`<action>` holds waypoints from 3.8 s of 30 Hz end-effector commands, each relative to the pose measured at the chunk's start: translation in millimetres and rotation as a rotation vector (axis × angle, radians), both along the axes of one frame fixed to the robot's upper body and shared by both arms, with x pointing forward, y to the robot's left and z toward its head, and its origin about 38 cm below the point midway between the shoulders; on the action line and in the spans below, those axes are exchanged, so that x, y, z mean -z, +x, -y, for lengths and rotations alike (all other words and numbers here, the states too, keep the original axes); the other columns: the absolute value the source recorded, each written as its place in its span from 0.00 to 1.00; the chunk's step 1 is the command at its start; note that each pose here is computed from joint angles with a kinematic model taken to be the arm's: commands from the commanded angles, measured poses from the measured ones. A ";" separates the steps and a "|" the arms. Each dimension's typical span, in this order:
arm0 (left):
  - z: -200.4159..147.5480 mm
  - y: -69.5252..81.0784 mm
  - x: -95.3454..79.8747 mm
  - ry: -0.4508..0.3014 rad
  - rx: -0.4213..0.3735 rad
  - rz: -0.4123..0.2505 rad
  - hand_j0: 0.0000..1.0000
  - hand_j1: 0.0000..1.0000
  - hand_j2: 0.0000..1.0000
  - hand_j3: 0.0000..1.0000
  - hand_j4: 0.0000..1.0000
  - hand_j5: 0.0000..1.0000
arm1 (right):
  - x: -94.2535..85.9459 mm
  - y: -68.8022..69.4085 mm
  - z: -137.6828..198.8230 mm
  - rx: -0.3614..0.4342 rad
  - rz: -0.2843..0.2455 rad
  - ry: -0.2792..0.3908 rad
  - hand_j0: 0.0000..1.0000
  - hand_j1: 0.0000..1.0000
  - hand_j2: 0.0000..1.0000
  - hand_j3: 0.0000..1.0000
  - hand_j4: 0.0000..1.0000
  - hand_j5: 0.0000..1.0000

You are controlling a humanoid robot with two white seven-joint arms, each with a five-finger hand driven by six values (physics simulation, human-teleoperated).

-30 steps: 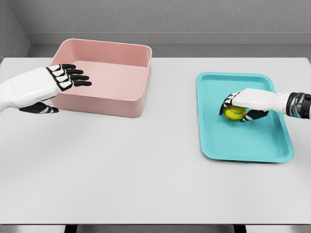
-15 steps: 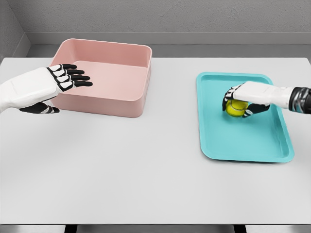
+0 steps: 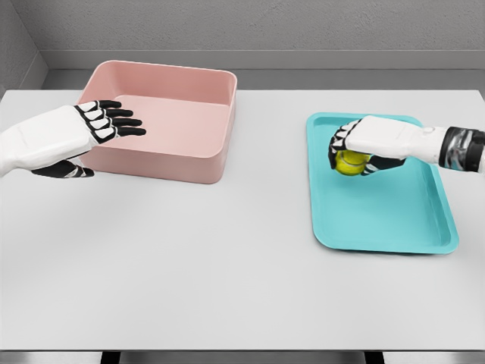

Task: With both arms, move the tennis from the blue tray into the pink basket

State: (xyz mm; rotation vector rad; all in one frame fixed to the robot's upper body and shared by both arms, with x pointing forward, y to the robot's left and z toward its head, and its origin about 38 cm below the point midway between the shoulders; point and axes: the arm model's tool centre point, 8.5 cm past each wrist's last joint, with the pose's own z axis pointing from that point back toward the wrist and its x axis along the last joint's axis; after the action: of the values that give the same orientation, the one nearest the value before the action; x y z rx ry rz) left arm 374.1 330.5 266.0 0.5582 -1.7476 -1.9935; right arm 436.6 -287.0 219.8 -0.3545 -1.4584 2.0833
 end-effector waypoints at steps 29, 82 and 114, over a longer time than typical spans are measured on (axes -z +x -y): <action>1.8 -3.4 0.4 -0.002 0.009 -0.006 1.00 1.00 1.00 1.00 1.00 1.00 | 45.6 -37.5 -161.5 -0.353 -0.031 0.026 0.43 0.43 0.43 0.43 0.43 0.43; 149.5 -23.2 71.9 0.115 0.359 -0.011 1.00 1.00 1.00 1.00 1.00 1.00 | 13.7 -120.4 101.9 0.340 0.047 0.639 1.00 1.00 1.00 1.00 1.00 1.00; 199.0 11.9 95.4 0.118 0.392 -0.063 1.00 1.00 1.00 1.00 1.00 1.00 | 19.5 -122.6 101.5 0.356 0.044 0.667 1.00 1.00 1.00 1.00 1.00 1.00</action>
State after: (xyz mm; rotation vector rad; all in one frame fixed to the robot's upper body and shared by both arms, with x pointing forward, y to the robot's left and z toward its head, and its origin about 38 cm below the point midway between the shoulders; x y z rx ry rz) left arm 386.2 132.7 173.0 0.2055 -1.8196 -2.3667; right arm 314.0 -388.0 199.7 -0.3587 -1.8489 1.2402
